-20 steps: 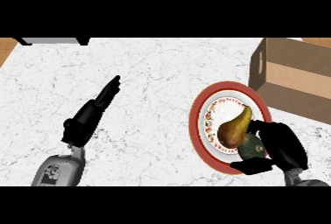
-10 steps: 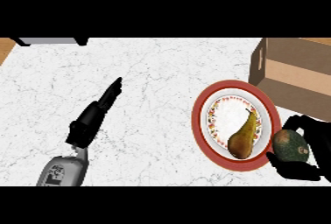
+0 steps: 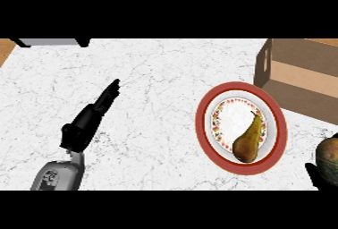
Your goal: Pick the squash from the plate and place it in the cardboard box
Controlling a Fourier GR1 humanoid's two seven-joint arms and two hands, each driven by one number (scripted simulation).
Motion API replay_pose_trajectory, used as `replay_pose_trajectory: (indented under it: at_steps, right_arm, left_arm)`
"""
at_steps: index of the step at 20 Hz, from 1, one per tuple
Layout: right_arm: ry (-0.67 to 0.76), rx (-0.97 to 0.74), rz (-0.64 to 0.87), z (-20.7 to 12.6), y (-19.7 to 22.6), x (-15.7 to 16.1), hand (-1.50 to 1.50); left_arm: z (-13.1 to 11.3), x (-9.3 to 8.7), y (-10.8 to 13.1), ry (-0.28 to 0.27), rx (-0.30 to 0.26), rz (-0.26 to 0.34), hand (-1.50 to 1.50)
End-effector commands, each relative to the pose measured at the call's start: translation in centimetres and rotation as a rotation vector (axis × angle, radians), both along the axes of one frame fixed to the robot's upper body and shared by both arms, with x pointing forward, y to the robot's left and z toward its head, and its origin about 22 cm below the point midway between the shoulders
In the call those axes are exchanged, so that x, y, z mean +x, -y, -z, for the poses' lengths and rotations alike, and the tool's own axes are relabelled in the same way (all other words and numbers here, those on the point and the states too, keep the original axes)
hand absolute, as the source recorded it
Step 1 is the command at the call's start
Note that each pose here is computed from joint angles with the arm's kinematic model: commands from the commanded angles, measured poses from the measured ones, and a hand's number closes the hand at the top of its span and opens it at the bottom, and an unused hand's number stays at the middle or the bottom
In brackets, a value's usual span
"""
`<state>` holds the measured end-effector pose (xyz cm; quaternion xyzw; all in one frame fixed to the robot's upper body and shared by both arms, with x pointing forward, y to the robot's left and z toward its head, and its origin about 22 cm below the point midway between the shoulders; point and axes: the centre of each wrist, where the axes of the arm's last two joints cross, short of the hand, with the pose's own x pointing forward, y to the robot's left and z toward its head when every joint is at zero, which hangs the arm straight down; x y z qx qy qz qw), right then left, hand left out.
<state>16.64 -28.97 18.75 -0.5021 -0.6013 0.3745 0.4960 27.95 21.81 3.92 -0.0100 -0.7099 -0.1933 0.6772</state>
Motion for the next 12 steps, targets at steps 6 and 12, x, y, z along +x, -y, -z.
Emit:
replay_pose_trajectory:
  at_steps: [6, 12]
  right_arm:
    - [0.12, 0.115, 0.064, -5.2, 0.5, -2.4, 1.5]
    - [0.162, 0.152, 0.158, -8.2, 2.9, 1.4, 1.5]
  left_arm:
    - [-0.3, -0.3, 0.7, 0.001, 0.007, 0.004, 0.0]
    - [0.4, -0.1, -0.3, 0.009, -0.005, 0.018, 0.0]
